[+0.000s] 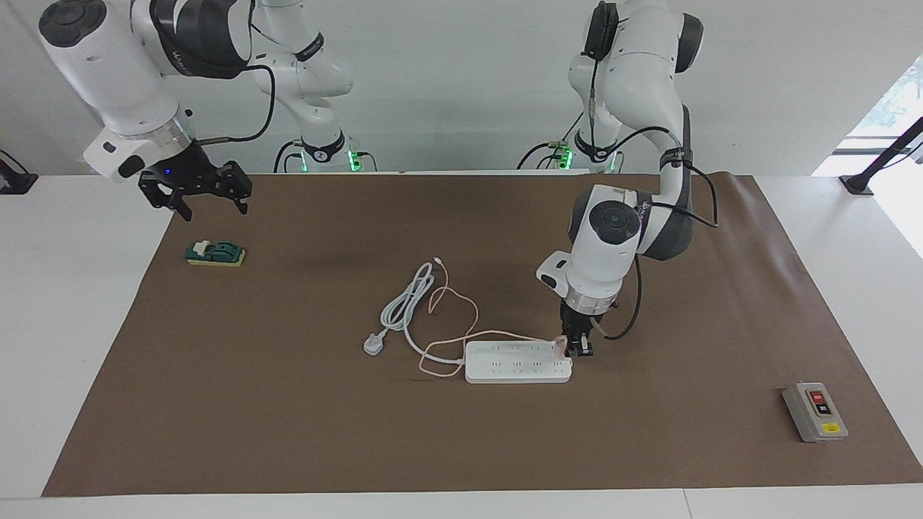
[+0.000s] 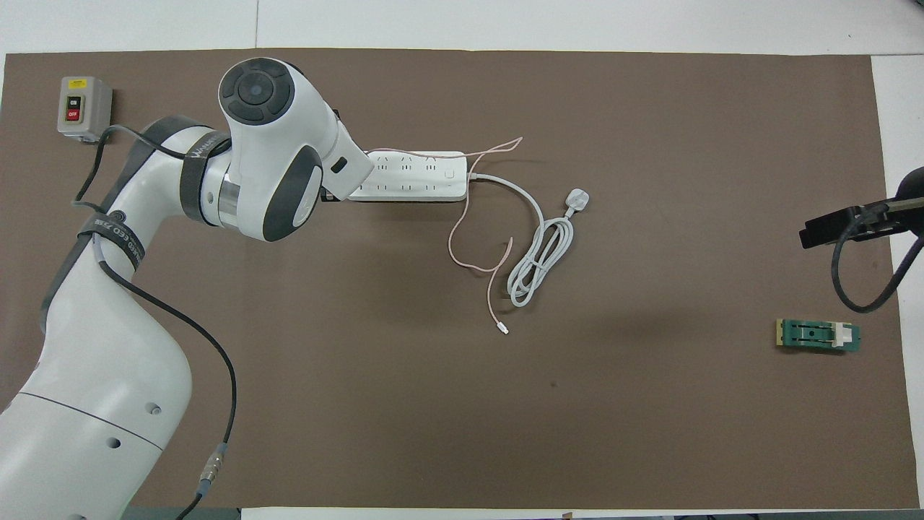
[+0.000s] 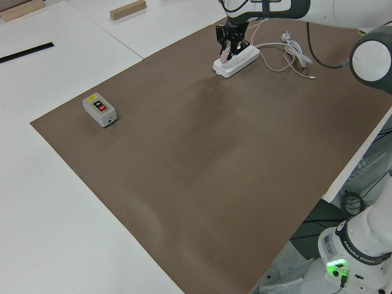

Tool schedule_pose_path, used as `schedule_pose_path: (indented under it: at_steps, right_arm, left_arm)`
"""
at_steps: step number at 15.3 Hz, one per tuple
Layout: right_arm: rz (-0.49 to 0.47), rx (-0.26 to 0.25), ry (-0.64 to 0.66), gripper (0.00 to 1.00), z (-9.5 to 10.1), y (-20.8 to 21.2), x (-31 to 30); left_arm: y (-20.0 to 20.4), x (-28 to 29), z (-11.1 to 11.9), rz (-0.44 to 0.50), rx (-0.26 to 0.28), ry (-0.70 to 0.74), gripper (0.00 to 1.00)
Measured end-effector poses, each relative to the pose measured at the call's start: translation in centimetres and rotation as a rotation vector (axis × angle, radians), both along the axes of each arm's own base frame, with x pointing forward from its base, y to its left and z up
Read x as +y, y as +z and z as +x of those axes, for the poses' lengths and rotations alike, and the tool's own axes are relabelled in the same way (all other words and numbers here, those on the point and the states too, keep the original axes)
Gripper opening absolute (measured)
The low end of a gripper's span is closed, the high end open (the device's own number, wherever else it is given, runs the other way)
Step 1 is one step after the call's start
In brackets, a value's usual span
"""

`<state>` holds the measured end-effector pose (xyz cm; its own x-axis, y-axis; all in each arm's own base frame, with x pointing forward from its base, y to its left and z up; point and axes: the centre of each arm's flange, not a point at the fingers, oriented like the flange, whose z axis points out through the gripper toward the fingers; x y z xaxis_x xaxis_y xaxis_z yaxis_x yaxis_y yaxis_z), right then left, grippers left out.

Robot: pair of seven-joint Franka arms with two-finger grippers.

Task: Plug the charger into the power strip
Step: 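Push the pink charger into the power strip socket with the left gripper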

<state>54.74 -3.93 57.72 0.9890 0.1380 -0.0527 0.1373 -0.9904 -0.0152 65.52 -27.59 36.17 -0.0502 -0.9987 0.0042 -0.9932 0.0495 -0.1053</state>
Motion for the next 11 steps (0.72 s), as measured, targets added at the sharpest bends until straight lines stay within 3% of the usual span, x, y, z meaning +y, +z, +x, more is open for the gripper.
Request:
schedule_pose_path:
  at_steps: [11]
  right_arm:
    - [-0.028,0.009,0.012,1.00,-0.30,-0.28,0.02]
  left_arm:
    - [-0.50,-0.52,-0.49,-0.002,0.001,-0.010,0.02]
